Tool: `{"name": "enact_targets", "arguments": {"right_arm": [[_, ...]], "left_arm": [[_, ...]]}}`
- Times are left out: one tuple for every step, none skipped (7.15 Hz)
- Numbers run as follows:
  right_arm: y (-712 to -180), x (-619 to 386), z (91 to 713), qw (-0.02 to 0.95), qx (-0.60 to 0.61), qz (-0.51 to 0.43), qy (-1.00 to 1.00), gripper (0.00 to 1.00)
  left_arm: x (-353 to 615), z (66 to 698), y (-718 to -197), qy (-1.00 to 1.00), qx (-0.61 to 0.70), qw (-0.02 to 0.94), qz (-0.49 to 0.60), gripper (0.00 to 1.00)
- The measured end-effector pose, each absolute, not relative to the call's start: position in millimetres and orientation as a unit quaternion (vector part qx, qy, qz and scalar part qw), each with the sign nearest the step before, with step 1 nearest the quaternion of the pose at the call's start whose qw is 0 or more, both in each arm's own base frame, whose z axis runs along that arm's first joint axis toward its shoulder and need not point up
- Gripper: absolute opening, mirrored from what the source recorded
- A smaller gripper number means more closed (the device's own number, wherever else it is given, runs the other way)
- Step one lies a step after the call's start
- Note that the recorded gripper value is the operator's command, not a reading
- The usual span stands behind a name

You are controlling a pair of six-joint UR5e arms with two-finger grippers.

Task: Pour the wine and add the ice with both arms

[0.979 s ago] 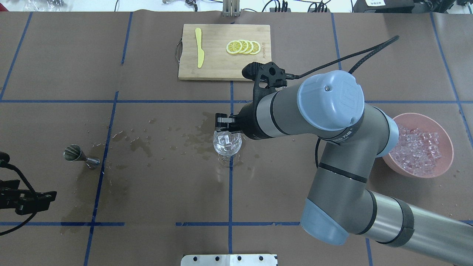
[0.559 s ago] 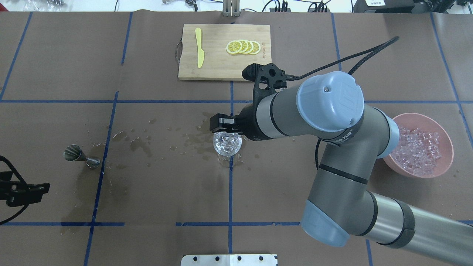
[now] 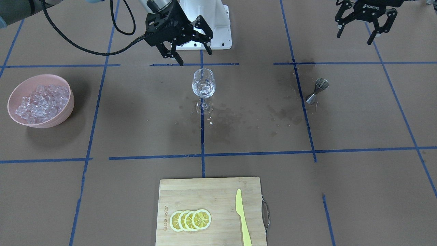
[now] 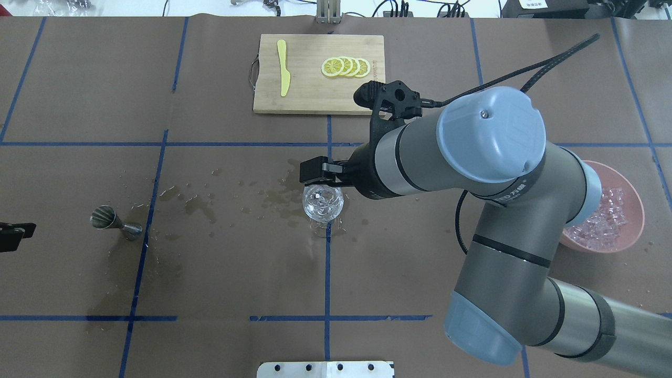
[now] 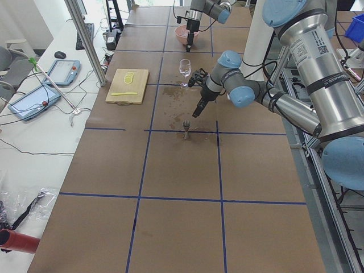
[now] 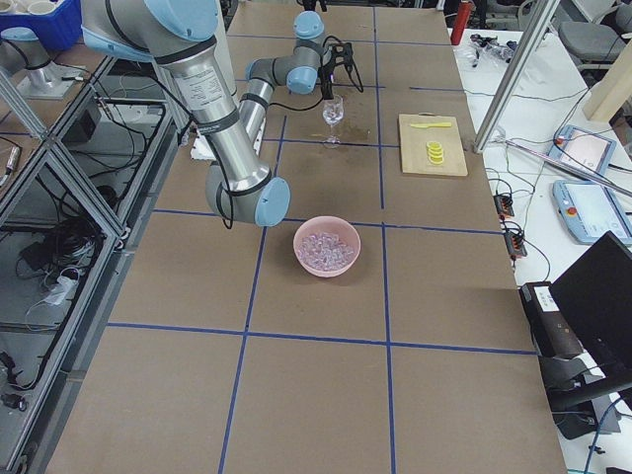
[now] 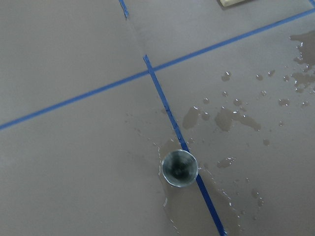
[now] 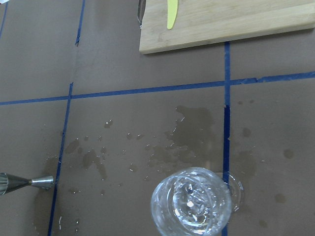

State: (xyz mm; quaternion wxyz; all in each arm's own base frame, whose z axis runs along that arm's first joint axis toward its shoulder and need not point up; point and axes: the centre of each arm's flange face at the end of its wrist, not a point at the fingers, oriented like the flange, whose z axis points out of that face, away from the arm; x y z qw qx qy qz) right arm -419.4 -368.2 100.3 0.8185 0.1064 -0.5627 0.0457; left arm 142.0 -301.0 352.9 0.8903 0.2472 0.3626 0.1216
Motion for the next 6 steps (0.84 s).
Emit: {"name": "enact_targets", "arguments": {"right_arm": [[-375,-401,102,0.831,0.103,0.059,-0.543,1.00],[-390,-380,109,0.844,0.097,0.074,-0.522,1.00],[-408,-359,120,0.858,0.090,0.084,-0.499,1.00],[-423,-341,132,0.873,0.089,0.079,-0.473,1.00],[-436,-325,148,0.889,0.094,0.064,-0.444,1.00],[-447,-312,170,0.902,0.098,0.046,-0.418,1.00]], "left_arm": [[125,352,-324,0.348,0.254,0.893,0.132,1.00],[106,357,-348,0.335,0.261,0.894,0.140,1.00],[86,365,-370,0.324,0.267,0.896,0.143,1.00],[71,377,-390,0.323,0.262,0.899,0.136,1.00],[62,392,-410,0.341,0.244,0.899,0.127,1.00],[54,407,-430,0.364,0.225,0.896,0.115,1.00]]}}
